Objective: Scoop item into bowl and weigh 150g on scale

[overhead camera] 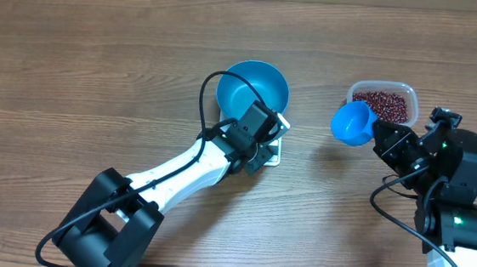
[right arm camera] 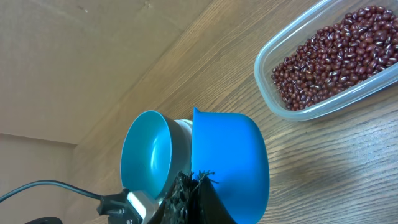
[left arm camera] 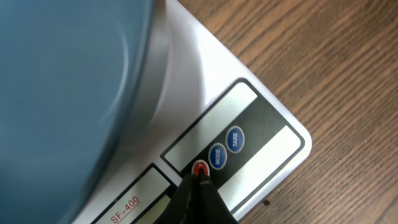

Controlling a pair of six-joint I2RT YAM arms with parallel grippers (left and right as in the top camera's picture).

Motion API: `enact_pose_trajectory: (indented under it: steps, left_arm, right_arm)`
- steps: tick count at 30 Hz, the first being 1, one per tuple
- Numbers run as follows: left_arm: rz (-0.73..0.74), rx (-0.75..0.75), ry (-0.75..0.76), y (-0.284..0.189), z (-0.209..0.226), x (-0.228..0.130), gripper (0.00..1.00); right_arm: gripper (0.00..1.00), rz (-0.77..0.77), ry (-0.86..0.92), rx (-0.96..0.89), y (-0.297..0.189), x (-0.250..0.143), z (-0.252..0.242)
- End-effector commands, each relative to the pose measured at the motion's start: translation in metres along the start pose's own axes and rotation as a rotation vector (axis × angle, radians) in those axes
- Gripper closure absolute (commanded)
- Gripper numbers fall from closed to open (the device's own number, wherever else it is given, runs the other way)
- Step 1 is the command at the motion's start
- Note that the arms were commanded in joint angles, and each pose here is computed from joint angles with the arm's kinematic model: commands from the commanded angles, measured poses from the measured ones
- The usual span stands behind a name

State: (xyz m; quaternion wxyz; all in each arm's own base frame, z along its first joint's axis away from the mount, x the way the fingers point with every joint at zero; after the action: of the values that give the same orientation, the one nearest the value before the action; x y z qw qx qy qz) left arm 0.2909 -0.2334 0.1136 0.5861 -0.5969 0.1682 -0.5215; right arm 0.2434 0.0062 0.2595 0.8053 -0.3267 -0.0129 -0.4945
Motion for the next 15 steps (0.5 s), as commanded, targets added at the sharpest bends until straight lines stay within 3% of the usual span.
enact_pose_trajectory:
  steps: [1, 15]
  left_arm:
    - [0.044, -0.03, 0.056, 0.0105, -0.0041, -0.0103, 0.96]
    - [0.035, -0.028, 0.078, 0.0138, -0.0042, -0.0087, 0.96]
  right_arm:
    - [0.96, -0.033, -0.026, 0.032, -0.0079, 0.0055, 0.0107]
    - [0.96, -0.034, -0.027, 0.034, -0.008, 0.0058, 0.0112]
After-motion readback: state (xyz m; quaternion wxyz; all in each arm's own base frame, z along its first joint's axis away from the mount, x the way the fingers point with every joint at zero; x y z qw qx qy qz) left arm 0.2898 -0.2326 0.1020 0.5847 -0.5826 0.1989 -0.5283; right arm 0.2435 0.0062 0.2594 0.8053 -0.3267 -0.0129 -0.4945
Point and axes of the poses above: each gripper's point midway between its finger pads, its own y axis out along the fingers, its own z axis along the line the jaws close on, x = y × z, the point moved 8 cm from there along -y, back along the fingers, and after that the axes turned 13 degrees about y, right-handed, at the moved point
